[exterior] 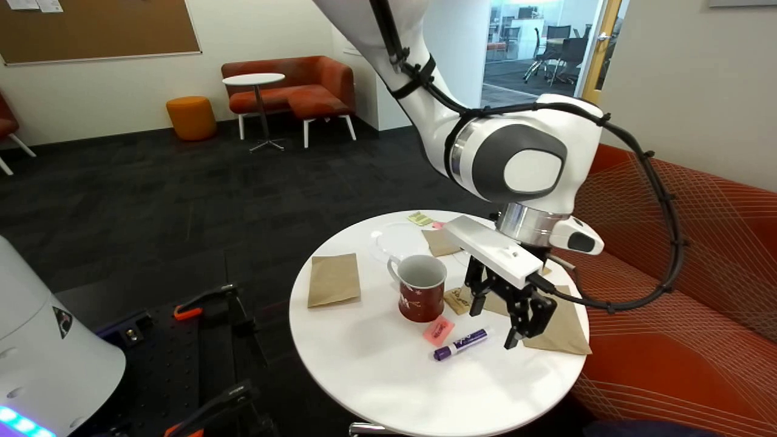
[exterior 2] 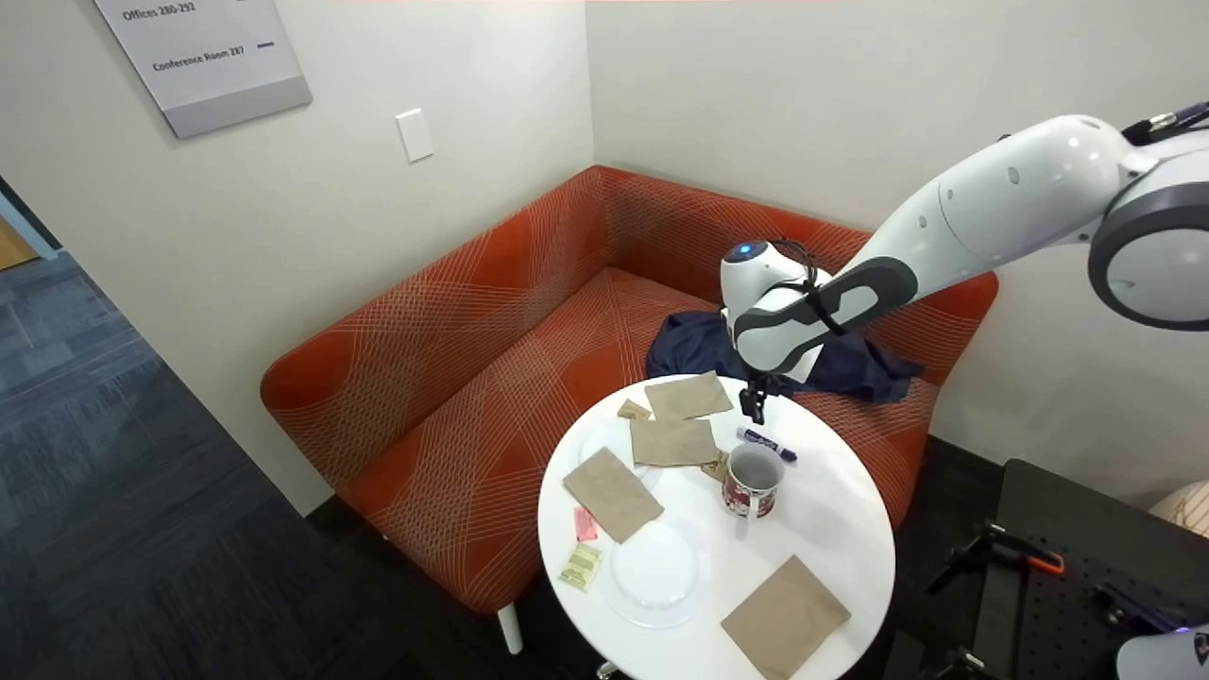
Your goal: Move the maroon cup to the middle of the table, then put the marker in the cup, then put the marker on the right side of the marker
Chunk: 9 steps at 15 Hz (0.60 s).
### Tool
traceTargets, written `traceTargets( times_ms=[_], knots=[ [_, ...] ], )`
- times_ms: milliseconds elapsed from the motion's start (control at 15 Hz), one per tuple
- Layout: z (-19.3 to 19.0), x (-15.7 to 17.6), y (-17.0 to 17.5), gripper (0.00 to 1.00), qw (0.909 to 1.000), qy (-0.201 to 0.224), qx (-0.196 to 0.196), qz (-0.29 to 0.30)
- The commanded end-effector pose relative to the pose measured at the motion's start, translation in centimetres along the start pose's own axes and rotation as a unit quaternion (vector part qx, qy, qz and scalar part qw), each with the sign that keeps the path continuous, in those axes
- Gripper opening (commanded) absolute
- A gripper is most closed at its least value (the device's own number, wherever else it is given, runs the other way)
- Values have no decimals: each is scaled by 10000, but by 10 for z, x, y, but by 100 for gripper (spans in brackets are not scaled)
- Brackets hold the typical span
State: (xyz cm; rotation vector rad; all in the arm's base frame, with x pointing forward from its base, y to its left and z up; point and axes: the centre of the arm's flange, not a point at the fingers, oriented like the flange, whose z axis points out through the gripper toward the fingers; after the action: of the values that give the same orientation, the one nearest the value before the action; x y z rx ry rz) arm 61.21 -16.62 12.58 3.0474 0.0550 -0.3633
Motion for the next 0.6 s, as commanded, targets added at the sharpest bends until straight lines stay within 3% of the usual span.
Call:
traceTargets(
  times_ms=[0,533],
  knots=[
    [-39,-13,-3,100,9996,272,-43,-50],
    [-127,-65,-16,100,9948,1014,54,-106]
  ],
)
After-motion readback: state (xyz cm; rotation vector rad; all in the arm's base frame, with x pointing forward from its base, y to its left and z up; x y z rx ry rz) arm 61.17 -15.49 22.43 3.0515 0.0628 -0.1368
